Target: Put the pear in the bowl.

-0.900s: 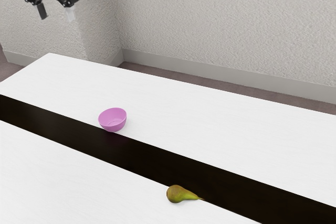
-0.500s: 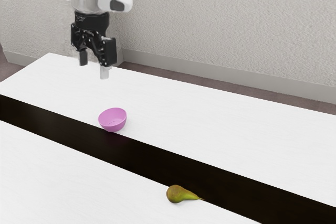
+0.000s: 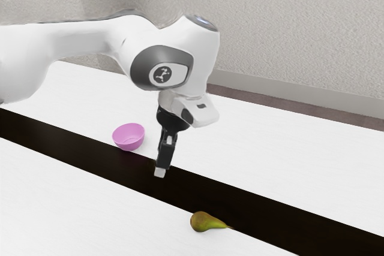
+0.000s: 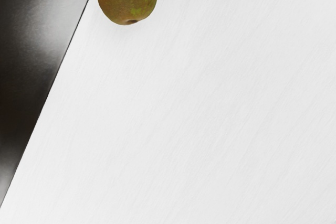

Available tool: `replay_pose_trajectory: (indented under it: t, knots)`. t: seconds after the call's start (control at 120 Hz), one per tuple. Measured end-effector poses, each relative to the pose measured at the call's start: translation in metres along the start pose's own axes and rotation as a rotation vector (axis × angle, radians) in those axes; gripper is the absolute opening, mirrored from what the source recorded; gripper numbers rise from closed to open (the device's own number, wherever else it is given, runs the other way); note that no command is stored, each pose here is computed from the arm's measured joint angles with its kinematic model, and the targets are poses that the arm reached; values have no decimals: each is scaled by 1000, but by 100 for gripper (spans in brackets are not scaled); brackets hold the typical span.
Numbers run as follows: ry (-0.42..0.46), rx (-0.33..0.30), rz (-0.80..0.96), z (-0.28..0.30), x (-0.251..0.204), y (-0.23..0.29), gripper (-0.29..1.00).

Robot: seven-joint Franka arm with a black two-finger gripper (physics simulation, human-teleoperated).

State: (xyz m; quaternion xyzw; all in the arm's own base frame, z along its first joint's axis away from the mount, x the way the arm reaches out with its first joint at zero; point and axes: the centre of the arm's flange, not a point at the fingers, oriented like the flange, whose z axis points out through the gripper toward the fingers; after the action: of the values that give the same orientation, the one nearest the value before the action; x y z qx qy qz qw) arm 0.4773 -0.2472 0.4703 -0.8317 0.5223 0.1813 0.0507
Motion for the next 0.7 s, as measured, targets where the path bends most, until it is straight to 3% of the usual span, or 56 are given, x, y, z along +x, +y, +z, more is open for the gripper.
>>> replay_pose_trajectory:
  t: [0.117, 0.242, 0.4, 0.567, 0.7]
  knots:
    - [58, -38, 184, 38, 18, 21, 70]
    - [259, -53, 295, 31, 12, 58, 70]
    - [431, -54, 279, 36, 17, 47, 70]
    - [425, -46, 179, 50, 18, 35, 70]
    - [360, -94, 114, 88, 33, 31, 70]
